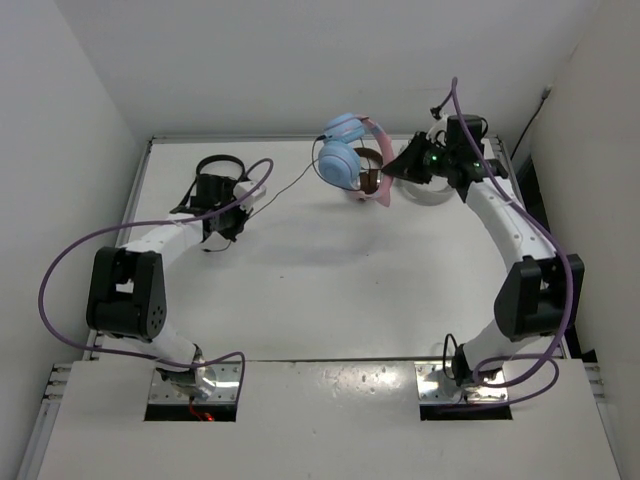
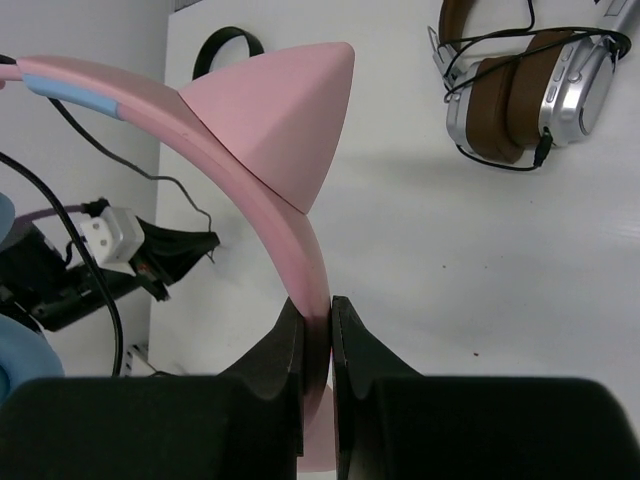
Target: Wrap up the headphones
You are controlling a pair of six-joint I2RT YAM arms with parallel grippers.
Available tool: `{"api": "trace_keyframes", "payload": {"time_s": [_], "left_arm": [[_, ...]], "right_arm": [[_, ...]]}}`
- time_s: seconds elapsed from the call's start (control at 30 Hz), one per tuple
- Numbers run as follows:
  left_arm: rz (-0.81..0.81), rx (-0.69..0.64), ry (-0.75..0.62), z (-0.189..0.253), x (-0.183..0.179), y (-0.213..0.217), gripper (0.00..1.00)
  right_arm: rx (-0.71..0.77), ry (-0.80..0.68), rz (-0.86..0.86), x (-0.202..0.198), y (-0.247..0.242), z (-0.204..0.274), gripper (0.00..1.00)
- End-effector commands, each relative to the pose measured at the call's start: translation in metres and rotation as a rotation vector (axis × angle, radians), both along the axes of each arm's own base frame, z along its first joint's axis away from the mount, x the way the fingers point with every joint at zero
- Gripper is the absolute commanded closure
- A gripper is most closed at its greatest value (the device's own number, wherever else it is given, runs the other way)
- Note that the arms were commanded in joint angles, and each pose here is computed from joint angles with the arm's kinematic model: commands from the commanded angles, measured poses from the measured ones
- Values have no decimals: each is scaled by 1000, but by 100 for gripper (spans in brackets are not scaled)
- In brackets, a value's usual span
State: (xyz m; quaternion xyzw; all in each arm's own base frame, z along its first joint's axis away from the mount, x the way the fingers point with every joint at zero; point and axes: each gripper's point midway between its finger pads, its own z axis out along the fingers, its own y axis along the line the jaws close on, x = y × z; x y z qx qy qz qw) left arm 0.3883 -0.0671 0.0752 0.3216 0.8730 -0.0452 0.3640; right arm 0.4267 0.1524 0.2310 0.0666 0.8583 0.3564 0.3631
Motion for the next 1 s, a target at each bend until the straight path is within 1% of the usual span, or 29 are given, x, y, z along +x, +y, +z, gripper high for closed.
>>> {"api": "trace_keyframes", "payload": {"time_s": [0.0, 0.2, 0.27, 0.43, 0.5, 0.63, 0.7, 0.83, 0.97], "left_arm": [[-18, 7, -55, 14, 0, 3, 100], [-36, 9, -11, 2, -14, 5, 100], [-36, 10, 0, -2, -17, 5, 100], [-58, -2, 3, -1, -27, 2, 100], [-74, -20, 25, -6, -33, -2, 100], [-105, -30, 33, -4, -41, -7, 100], [-131, -17, 15, -1, -44, -10, 100], [-187, 1, 53, -15, -62, -19, 100], [-216, 20, 47, -15, -70, -22, 100]], "right_arm": [[121, -107, 5, 16, 7, 53, 100], [176, -64, -57, 26, -9, 50, 100], [173, -51, -93, 32, -16, 45, 100], [130, -33, -205, 46, -41, 35, 100], [110, -19, -240, 50, -47, 27, 100], [99, 7, -314, 56, -63, 19, 100], [78, 13, -351, 57, -70, 15, 100], [78, 38, -409, 61, -85, 6, 100], [64, 47, -473, 64, -103, -1, 100]]}}
